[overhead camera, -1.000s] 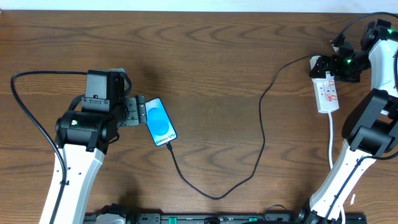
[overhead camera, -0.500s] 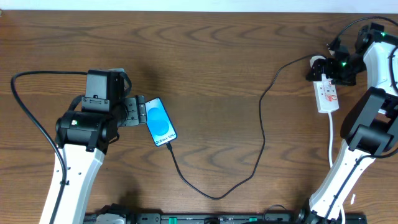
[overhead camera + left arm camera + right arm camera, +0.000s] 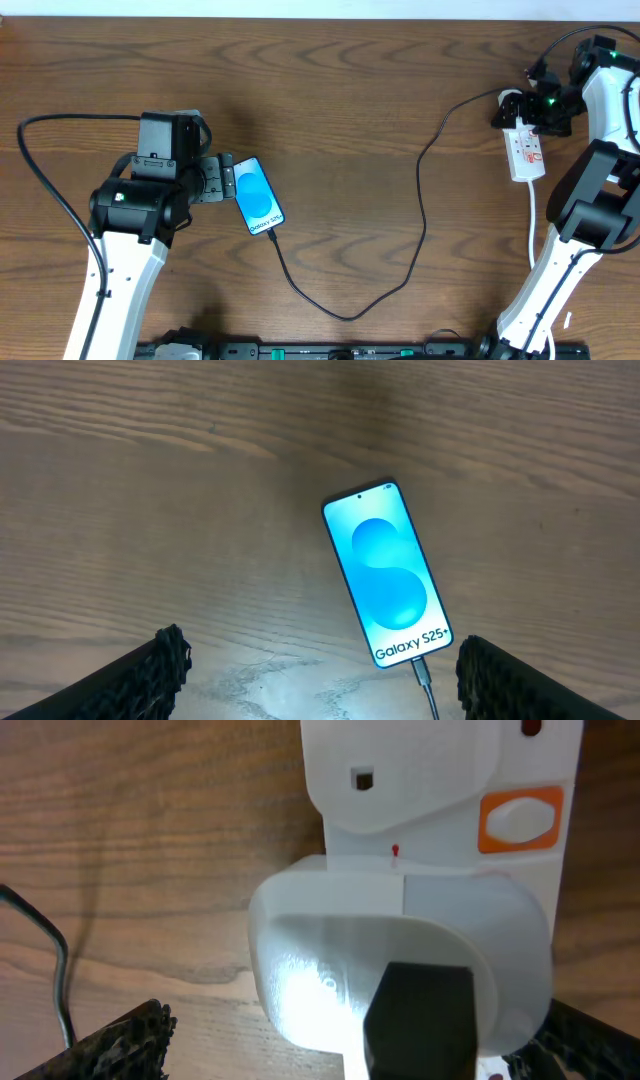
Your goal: Plug charger to phone and switch on socket
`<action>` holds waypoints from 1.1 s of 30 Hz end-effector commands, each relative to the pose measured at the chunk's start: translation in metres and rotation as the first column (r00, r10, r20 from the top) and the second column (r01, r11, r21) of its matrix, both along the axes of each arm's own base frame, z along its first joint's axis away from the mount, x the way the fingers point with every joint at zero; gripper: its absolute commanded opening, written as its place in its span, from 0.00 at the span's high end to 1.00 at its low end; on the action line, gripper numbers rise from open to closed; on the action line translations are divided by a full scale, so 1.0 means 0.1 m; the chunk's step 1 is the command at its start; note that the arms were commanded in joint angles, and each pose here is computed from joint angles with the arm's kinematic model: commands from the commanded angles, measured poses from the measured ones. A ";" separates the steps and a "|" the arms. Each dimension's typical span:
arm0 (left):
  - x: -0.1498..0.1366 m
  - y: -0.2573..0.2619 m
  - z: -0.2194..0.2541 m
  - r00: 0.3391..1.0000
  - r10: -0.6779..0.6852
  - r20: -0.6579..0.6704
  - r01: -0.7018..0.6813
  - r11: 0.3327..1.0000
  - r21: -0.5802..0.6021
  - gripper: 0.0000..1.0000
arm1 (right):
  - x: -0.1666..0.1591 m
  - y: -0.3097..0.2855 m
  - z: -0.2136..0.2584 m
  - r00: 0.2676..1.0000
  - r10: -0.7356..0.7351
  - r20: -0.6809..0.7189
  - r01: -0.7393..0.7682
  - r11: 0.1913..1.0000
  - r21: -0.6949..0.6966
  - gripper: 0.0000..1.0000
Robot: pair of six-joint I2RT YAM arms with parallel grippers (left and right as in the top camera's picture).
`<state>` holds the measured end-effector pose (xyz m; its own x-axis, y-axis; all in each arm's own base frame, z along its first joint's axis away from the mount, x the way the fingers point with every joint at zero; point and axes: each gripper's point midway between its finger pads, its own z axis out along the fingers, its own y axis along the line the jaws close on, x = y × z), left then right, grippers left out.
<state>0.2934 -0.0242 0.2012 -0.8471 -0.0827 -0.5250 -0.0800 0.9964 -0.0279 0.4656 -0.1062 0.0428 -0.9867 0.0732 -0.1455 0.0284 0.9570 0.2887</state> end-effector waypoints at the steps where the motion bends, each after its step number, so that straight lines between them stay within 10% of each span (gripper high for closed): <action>1: 0.02 0.02 0.06 1.000 0.000 0.014 0.000 1.000 0.020 0.12 | 0.11 0.48 0.10 0.998 0.029 0.051 -0.038 0.981 0.190 0.01; 33: 0.02 0.02 0.06 1.000 0.000 0.014 0.000 1.000 0.020 0.13 | -0.05 0.67 0.00 1.000 0.027 -0.001 -0.025 0.955 0.297 0.01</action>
